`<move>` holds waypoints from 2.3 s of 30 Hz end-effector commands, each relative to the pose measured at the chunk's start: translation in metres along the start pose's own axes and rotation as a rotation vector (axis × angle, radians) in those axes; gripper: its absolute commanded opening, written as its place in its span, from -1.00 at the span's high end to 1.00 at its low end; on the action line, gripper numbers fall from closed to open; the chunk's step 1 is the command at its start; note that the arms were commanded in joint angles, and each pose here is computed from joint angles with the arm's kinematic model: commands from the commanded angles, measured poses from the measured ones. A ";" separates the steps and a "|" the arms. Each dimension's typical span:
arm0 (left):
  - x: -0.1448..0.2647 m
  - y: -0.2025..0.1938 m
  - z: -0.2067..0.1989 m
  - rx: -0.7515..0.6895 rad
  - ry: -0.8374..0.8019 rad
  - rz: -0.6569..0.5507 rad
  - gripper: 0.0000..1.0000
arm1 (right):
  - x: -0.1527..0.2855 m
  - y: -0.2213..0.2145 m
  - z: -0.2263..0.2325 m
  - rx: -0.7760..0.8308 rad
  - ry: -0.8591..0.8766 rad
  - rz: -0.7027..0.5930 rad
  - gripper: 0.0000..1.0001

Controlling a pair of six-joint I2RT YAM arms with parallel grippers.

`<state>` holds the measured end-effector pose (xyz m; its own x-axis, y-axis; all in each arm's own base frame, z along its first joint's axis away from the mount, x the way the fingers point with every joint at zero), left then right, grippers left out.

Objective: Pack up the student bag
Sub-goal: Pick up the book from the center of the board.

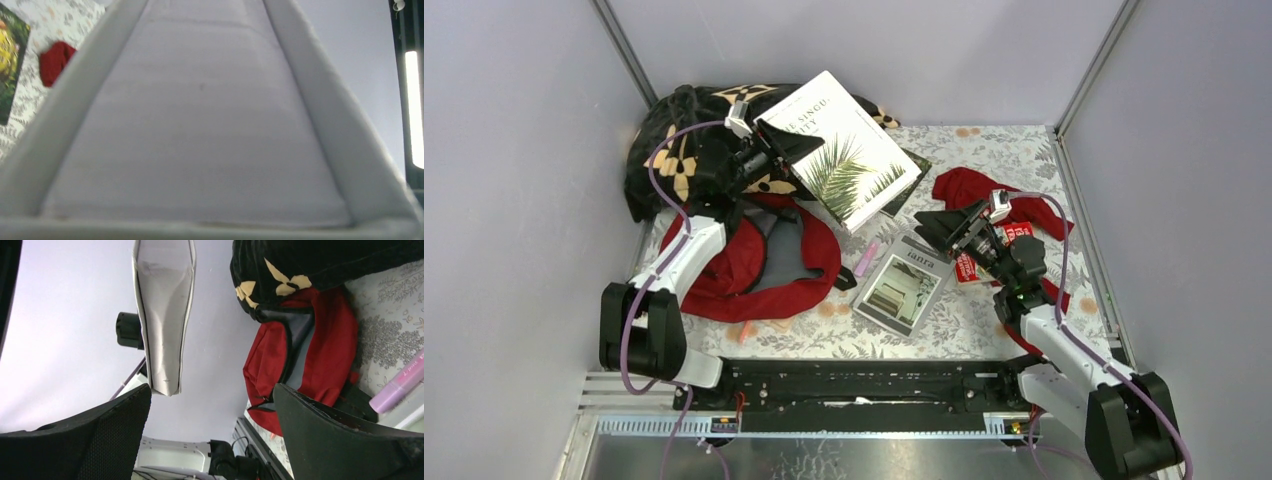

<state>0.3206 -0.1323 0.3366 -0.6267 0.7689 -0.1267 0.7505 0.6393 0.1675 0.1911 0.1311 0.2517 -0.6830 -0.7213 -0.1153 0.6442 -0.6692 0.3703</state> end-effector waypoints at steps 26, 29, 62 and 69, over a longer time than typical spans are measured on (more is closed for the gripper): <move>0.010 0.003 -0.021 -0.112 -0.012 -0.112 0.61 | -0.088 -0.001 0.033 0.004 0.246 -0.087 -0.99; 0.009 0.003 -0.022 -0.117 -0.014 -0.111 0.60 | -0.094 -0.001 0.035 0.010 0.251 -0.090 -0.99; 0.089 -0.005 0.060 -0.455 1.290 -0.242 -0.39 | -0.020 0.025 -0.022 0.111 -0.300 0.052 0.70; 0.071 -0.033 0.130 -0.623 1.704 -0.183 -0.62 | 0.005 0.028 -0.005 0.265 -0.451 0.015 0.70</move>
<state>0.2844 -0.1137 0.2235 -0.5983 -0.0799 0.7973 0.7037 0.4234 0.5705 0.2147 0.1165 0.2571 -0.7834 -0.5997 0.1634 0.5909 -0.6372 0.4947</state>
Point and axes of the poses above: each gripper's point midway between its finger pads, its own x axis back along the fingers, its own z axis along the line the jaws close on, y = z × x, the point moved 10 cm from there along x, back along the fingers, and after that the axes turned 4 degrees about x, right-handed, at the moved point
